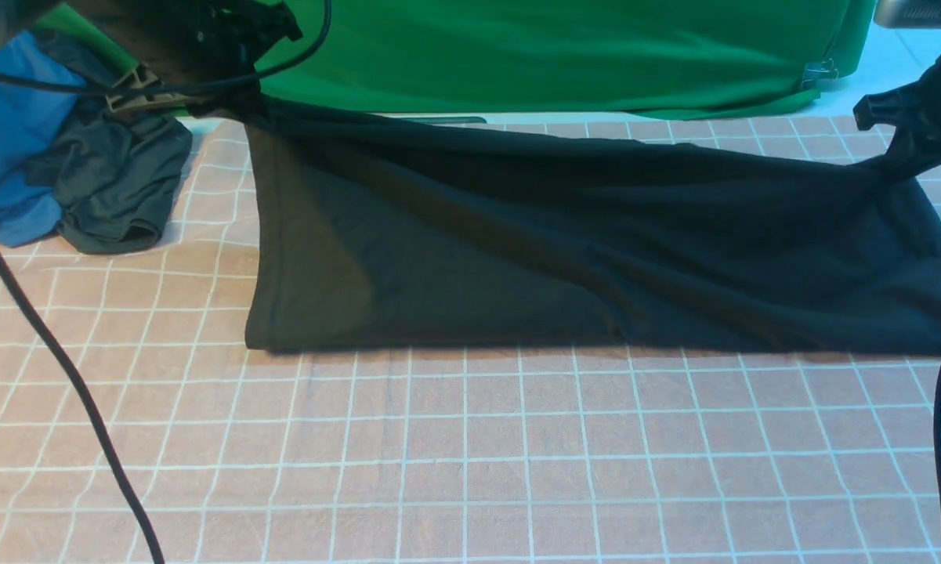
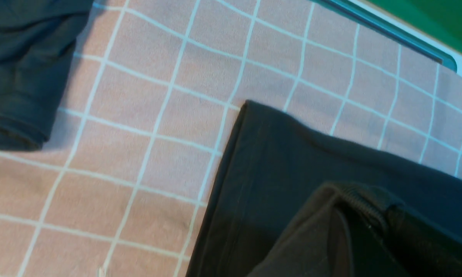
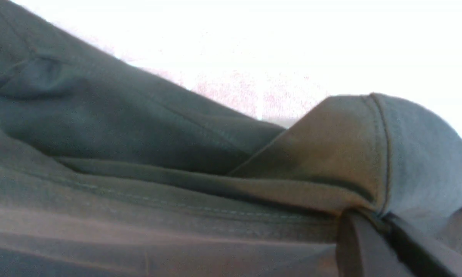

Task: Fold a long-sleeved shirt over a pink coffee tablecloth.
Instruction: 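Fold the black garment in half by bringing its near edge over to the far edge, then pull the folded dark garment lengthwise by its ends to straighten it flat on the table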

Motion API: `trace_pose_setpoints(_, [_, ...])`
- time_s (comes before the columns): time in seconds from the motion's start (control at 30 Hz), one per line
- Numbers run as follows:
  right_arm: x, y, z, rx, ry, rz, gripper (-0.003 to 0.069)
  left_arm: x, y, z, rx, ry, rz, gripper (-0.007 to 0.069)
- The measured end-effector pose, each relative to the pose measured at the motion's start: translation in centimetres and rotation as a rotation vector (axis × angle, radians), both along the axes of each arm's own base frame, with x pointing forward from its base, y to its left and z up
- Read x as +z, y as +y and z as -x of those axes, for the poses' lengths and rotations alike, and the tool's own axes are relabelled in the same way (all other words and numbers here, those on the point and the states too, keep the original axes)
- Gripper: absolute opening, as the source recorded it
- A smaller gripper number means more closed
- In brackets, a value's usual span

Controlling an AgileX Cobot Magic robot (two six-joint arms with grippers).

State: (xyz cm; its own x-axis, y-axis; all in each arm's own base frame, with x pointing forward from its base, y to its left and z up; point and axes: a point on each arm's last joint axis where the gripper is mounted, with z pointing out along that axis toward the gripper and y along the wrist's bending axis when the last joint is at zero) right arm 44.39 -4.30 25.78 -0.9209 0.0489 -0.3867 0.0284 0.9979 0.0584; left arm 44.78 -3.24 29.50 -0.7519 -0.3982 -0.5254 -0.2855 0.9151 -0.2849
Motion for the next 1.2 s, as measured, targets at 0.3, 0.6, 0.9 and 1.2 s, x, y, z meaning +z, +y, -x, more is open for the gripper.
trace_pose_setpoints(0.3, [-2.2, -0.2, -1.5, -0.012, -0.046, 0.003, 0.0039, -4.3, -0.1, -2.6, 0.020, -0.020, 0.013, 0.0046])
trace_pose_setpoints(0.6, [-2.6, -0.4, -2.6, -0.018, -0.128, 0.027, 0.0139, -6.0, 0.0, -3.9, 0.031, -0.079, 0.020, 0.0086])
trace_pose_setpoints(0.9, [-1.4, 1.3, -2.3, 0.030, -0.145, 0.036, 0.0251, -4.7, 0.2, -3.7, 0.011, -0.095, -0.004, 0.0411])
trace_pose_setpoints(1.2, [6.1, 3.4, 1.7, 0.109, -0.165, 0.020, 0.0039, 0.6, -2.4, 1.1, -0.240, 0.094, -0.009, 0.0119])
